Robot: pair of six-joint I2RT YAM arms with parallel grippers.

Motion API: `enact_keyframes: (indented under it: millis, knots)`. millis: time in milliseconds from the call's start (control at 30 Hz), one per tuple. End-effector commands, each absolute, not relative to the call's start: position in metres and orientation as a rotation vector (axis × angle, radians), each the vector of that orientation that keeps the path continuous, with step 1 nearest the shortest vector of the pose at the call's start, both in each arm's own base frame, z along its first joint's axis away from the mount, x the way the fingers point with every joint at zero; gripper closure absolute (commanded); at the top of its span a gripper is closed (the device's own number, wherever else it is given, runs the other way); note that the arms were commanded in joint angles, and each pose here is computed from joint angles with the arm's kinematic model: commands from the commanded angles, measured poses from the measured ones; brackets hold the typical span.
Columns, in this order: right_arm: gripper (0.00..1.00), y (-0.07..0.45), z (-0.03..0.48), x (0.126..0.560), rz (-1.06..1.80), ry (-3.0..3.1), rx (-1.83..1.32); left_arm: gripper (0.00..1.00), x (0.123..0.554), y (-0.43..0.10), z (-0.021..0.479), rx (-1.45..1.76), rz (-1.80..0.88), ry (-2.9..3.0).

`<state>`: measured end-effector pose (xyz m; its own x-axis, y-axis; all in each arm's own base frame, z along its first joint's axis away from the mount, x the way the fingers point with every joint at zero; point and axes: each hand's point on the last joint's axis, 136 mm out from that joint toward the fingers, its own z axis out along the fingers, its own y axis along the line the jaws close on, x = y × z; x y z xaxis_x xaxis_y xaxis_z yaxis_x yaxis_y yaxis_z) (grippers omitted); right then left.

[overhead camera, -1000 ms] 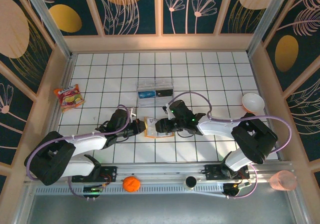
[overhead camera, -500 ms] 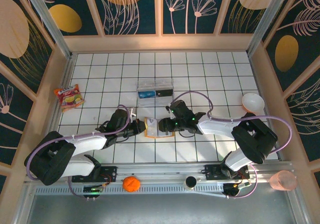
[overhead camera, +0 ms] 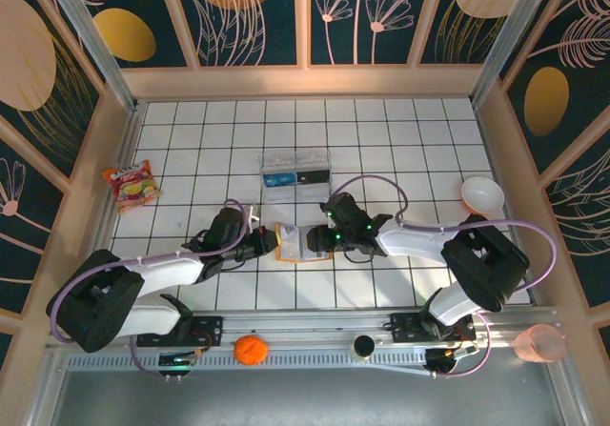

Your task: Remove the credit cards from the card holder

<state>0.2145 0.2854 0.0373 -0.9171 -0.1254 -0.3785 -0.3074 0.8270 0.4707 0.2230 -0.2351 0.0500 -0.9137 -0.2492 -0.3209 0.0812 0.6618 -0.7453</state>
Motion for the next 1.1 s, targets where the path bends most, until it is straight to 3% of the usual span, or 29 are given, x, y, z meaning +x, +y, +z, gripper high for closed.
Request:
enact_keyframes:
  millis: [0,333,667,1067]
  knots:
    - [0.5,0.28,0.027,0.21,0.749,2.718,-0.313,1.0,0.218,-0.236,0.047,-0.109,-1.157,2.488]
    - [0.5,0.264,0.008,0.211,0.603,2.777,-0.261,1.0,0.218,-0.237,0.046,-0.107,-1.162,2.487]
    - [0.49,0.321,0.052,0.2,0.935,2.624,-0.475,1.0,0.217,-0.24,0.044,-0.099,-1.186,2.492]
    - [0.49,0.356,0.087,0.191,1.054,2.518,-0.653,1.0,0.217,-0.243,0.043,-0.099,-1.207,2.492]
